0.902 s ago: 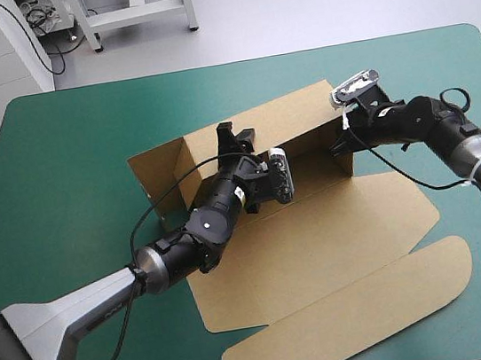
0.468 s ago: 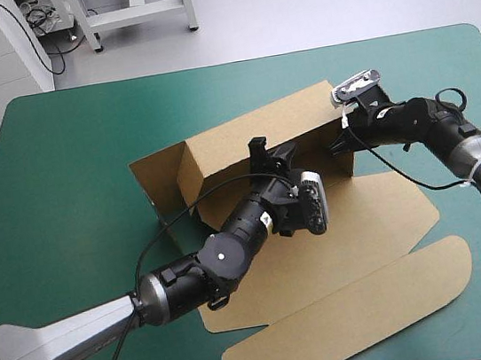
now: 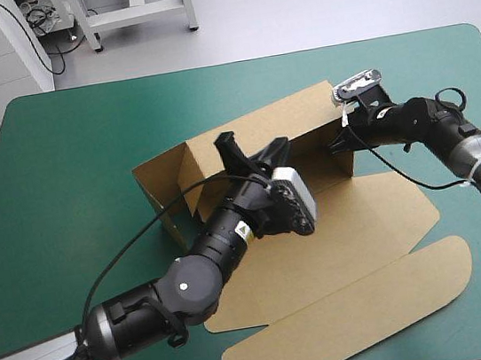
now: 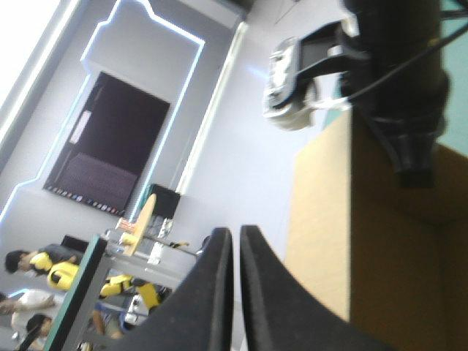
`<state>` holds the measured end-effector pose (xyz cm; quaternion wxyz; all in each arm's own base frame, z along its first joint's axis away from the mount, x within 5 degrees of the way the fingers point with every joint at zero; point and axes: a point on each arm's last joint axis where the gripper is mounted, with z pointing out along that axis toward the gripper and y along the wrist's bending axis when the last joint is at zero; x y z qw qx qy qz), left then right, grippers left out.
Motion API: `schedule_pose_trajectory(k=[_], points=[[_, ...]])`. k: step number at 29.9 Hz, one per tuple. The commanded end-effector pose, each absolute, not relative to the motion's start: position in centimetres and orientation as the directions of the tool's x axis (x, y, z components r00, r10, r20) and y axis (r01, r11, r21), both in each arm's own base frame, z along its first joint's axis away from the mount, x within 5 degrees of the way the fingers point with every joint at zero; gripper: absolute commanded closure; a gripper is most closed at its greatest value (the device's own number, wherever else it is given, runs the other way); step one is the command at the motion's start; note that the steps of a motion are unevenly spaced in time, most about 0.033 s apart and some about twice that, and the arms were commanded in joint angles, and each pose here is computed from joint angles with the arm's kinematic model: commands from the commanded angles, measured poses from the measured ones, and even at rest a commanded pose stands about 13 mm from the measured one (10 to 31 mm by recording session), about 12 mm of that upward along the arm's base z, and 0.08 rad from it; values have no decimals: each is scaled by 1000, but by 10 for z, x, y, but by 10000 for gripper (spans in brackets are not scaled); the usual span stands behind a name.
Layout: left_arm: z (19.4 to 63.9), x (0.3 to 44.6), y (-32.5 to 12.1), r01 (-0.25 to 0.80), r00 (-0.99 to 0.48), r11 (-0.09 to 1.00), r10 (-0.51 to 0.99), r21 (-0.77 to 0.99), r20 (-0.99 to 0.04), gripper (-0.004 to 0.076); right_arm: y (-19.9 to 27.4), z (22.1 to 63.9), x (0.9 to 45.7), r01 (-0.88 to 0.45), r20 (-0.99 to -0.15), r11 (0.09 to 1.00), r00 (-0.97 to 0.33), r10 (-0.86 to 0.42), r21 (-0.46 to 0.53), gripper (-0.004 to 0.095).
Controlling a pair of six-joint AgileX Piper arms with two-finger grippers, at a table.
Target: Fold the box
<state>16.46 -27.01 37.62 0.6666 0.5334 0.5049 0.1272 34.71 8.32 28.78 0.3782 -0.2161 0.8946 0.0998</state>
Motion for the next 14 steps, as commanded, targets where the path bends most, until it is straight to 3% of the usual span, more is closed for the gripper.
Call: schedule_pose_trajectory(k=[1, 7, 10, 14], points=[[417, 172, -239, 263, 419, 538, 684, 801, -597, 719, 90, 293, 335, -493, -652, 866, -683, -330, 78, 908], [448, 220, -186, 203, 203, 734, 616, 648, -761, 719, 84, 306, 323, -477, -591, 877, -727, -350, 67, 908], [457, 240, -159, 173, 129, 804, 554, 569, -823, 717, 83, 318, 313, -452, -600, 887, -736, -313, 92, 908], [452, 261, -125, 141, 10, 863, 488, 484, -873, 715, 78, 328, 295, -422, -547, 900, -781, -300, 110, 908]])
